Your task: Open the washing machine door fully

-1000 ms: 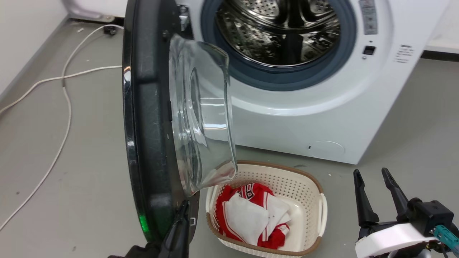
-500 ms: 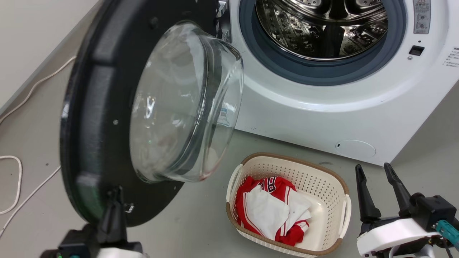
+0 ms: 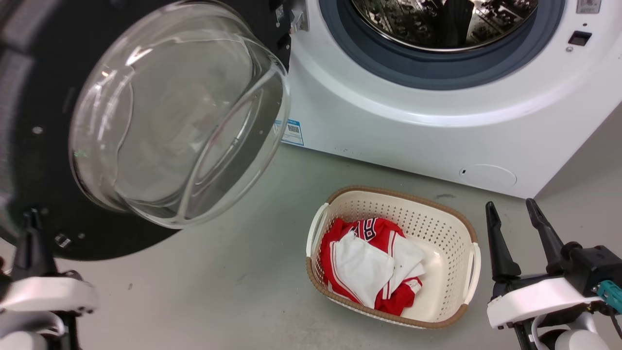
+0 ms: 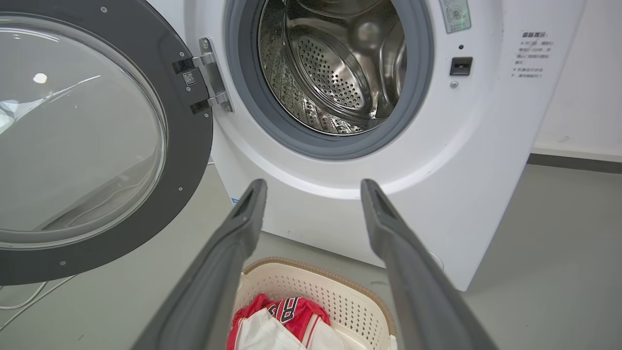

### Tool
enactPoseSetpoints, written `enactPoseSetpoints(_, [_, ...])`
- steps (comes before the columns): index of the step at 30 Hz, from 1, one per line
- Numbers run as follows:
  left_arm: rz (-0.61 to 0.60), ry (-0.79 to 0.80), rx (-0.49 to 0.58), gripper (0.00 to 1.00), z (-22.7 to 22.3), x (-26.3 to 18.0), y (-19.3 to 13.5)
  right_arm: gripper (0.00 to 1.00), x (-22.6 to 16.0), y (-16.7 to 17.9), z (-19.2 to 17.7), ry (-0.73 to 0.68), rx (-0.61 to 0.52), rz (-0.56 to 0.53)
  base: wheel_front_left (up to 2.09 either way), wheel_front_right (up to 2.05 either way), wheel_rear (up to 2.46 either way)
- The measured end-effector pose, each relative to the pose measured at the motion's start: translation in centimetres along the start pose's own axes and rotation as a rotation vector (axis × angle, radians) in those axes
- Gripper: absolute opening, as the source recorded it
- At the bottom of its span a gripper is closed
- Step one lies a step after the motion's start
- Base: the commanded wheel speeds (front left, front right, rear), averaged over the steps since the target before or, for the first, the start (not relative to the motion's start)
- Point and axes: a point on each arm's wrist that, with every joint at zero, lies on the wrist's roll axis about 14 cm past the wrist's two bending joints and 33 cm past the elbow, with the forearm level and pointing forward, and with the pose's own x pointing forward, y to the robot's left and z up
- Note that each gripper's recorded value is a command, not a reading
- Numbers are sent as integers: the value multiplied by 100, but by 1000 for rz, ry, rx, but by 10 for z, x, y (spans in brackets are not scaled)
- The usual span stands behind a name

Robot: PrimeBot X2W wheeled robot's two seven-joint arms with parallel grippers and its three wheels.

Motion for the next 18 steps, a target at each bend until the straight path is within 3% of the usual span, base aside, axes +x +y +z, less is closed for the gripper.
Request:
enactPoseSetpoints(6, [78,34,4,0,-8,26,35,100,5,-6,-6,11,3,-13,0,0,0])
enactPoseSetpoints(18, [98,64,58,0,-13,57,54,100,5,-23,-8,13,-2,-55,0,0,0])
